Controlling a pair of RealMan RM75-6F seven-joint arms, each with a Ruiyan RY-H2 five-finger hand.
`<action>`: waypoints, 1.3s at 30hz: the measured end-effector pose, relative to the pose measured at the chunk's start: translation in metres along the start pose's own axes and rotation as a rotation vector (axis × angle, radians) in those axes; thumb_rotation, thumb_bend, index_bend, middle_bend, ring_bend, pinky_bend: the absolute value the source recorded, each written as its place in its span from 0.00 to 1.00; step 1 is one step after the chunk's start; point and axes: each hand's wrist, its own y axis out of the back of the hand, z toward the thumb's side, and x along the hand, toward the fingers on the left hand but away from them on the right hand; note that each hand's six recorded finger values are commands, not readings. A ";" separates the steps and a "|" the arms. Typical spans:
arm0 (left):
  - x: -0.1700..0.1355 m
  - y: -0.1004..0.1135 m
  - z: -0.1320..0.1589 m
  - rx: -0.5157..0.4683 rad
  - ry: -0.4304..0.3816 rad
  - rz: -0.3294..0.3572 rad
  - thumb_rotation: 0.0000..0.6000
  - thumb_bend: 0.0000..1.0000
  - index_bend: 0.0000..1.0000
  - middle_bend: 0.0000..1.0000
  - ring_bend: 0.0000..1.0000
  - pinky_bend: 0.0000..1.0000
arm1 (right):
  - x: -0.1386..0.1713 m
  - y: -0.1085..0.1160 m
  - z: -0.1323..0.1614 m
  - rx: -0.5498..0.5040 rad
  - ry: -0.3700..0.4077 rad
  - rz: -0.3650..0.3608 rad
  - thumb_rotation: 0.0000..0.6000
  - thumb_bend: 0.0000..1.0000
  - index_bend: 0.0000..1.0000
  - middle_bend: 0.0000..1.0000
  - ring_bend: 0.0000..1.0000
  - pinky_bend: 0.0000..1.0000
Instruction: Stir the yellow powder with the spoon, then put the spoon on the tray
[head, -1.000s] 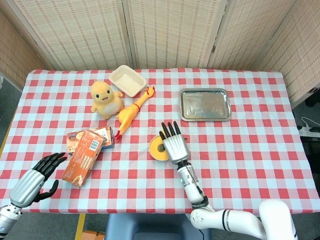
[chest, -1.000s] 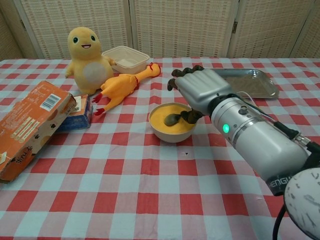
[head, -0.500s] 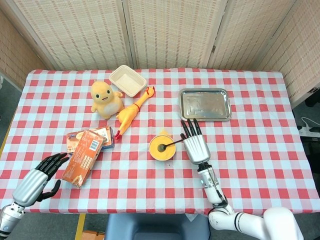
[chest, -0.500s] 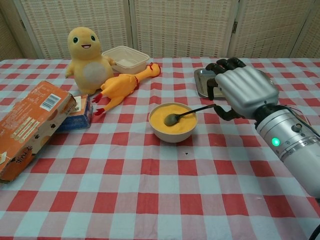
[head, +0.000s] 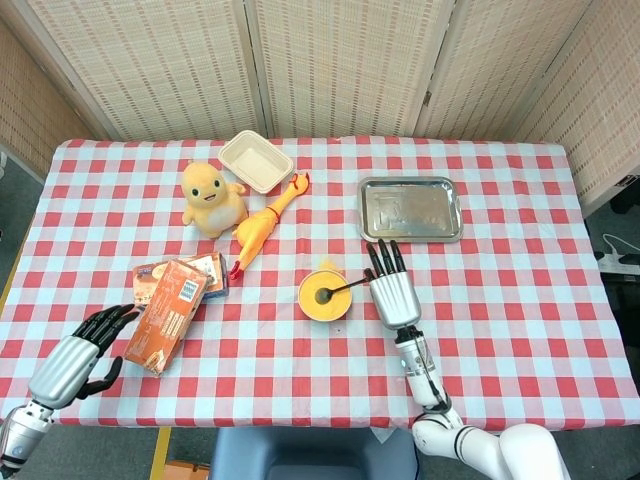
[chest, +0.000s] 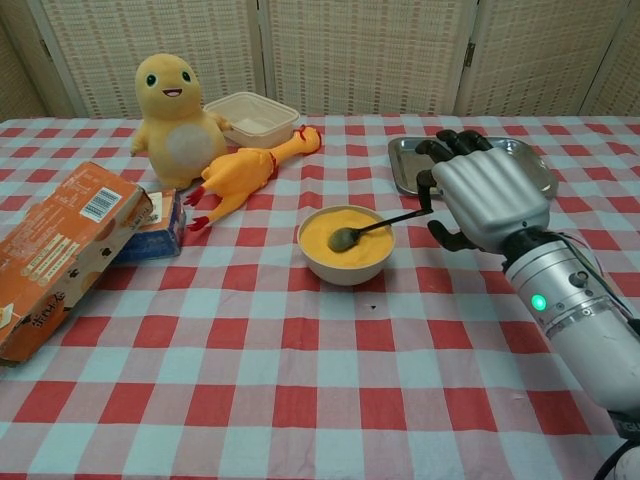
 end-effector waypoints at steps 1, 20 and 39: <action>0.000 0.000 0.000 0.000 0.001 0.000 1.00 0.61 0.00 0.00 0.00 0.10 | -0.001 0.000 0.000 -0.002 -0.001 -0.001 1.00 0.31 0.53 0.13 0.00 0.08; 0.000 -0.001 0.000 0.004 0.002 -0.003 1.00 0.61 0.00 0.00 0.00 0.10 | -0.010 -0.002 0.006 0.001 -0.003 -0.006 1.00 0.30 0.56 0.14 0.00 0.09; 0.001 -0.002 0.000 0.006 0.006 -0.008 1.00 0.61 0.00 0.00 0.00 0.10 | -0.015 -0.003 0.004 0.001 -0.010 -0.006 1.00 0.30 0.57 0.15 0.00 0.09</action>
